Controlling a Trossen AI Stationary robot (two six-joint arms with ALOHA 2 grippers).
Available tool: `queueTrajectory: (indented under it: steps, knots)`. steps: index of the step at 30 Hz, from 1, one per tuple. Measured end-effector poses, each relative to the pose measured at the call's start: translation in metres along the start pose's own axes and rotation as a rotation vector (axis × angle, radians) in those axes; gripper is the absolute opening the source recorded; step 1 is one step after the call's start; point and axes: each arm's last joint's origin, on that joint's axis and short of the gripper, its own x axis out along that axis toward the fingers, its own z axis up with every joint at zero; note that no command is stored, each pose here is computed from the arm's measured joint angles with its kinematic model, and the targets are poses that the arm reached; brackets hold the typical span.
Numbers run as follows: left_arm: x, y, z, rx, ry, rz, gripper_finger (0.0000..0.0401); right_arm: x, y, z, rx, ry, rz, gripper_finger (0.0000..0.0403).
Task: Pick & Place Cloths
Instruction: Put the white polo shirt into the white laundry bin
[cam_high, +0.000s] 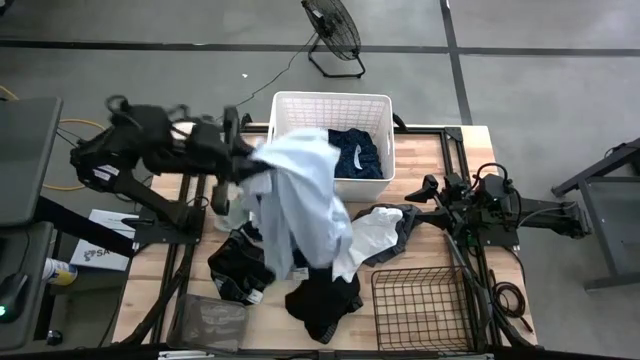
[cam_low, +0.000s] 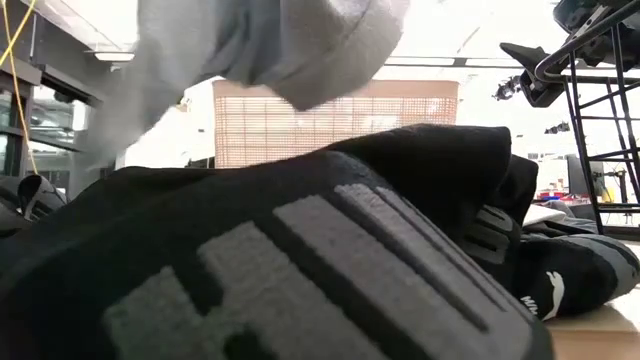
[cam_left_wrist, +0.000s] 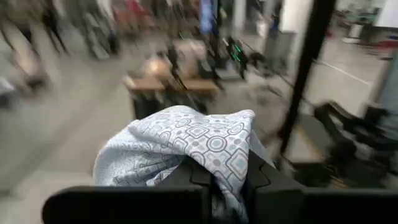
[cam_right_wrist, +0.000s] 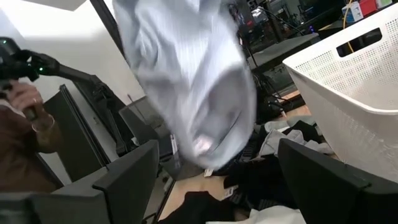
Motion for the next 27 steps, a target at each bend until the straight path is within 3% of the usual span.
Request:
queueTrajectory:
  steps: [8, 13, 19, 27]
  knots:
    - [-0.006, 0.005, 0.047, 0.302, -0.335, 0.190, 0.0014, 0.000, 0.000, 0.000, 0.000, 0.001, 0.000, 0.0320]
    - [0.004, 0.012, 0.062, 0.492, -0.488, 0.349, 0.0014, 0.000, -0.001, -0.001, 0.003, 0.010, -0.006, 0.0320]
    - [0.040, 0.041, 0.059, 0.556, -0.541, 0.490, 0.0014, 0.000, -0.002, -0.003, 0.009, 0.028, -0.017, 0.0320]
    - [0.084, 0.097, 0.041, 0.519, -0.537, 0.550, 0.0014, 0.000, -0.002, -0.003, 0.011, 0.035, -0.021, 0.0320]
